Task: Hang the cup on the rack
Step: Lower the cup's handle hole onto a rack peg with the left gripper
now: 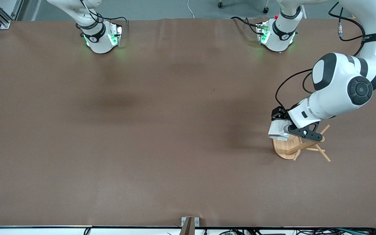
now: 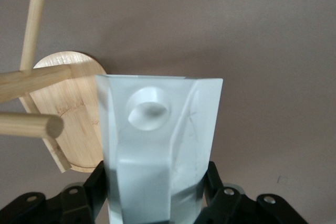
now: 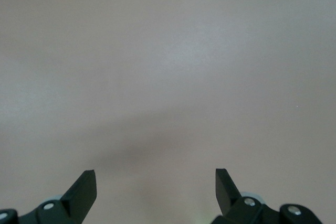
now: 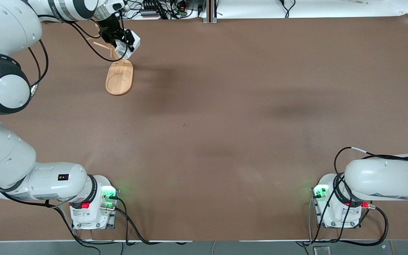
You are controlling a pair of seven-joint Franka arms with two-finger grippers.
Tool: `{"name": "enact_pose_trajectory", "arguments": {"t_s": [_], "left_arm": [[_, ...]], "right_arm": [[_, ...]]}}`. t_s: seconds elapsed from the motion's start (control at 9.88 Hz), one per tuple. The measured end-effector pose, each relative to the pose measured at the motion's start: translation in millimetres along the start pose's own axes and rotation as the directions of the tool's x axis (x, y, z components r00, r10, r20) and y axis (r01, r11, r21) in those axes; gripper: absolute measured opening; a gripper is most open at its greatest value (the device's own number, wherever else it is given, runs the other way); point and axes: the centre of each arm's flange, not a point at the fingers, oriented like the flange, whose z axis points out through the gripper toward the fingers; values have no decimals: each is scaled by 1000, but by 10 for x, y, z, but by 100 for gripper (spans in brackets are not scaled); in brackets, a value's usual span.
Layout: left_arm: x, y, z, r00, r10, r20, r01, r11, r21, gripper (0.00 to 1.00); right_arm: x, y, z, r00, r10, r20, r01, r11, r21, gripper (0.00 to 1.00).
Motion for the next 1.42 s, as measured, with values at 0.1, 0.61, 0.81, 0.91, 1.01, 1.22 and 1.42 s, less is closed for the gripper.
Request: {"name": "enact_pose_trajectory", "arguments": {"t_s": [0.1,0.61,0.81,0.91,1.01,1.22,1.42], "left_arm": [[-6,-43,13,1000,-4,-3,4,1000,0,75],[15,-81,-66,1000,4,-30,-4,1000,4,75],[40,-98,-159,998,39,-49,-38,999,9,75],[41,-129,-170,998,40,-51,-39,999,10,75],[39,-147,-172,998,44,-51,-43,999,11,75],[36,-187,-178,998,39,-52,-39,999,11,75],[32,-241,-175,998,29,-53,-28,1000,3,75]], "right_arm": [[-3,-29,-2,1000,-5,-1,5,1000,0,100],[-1,-24,-11,1000,-5,-4,5,1000,0,100],[1,-12,-15,1000,-2,-5,2,1000,0,100],[2,-12,-17,1000,-2,-6,2,1000,0,100],[2,-12,-17,1000,-2,-6,2,1000,0,100],[3,-12,-18,1000,-2,-7,2,1000,0,100],[3,-8,-18,1000,-2,-7,2,1000,0,100]]}}
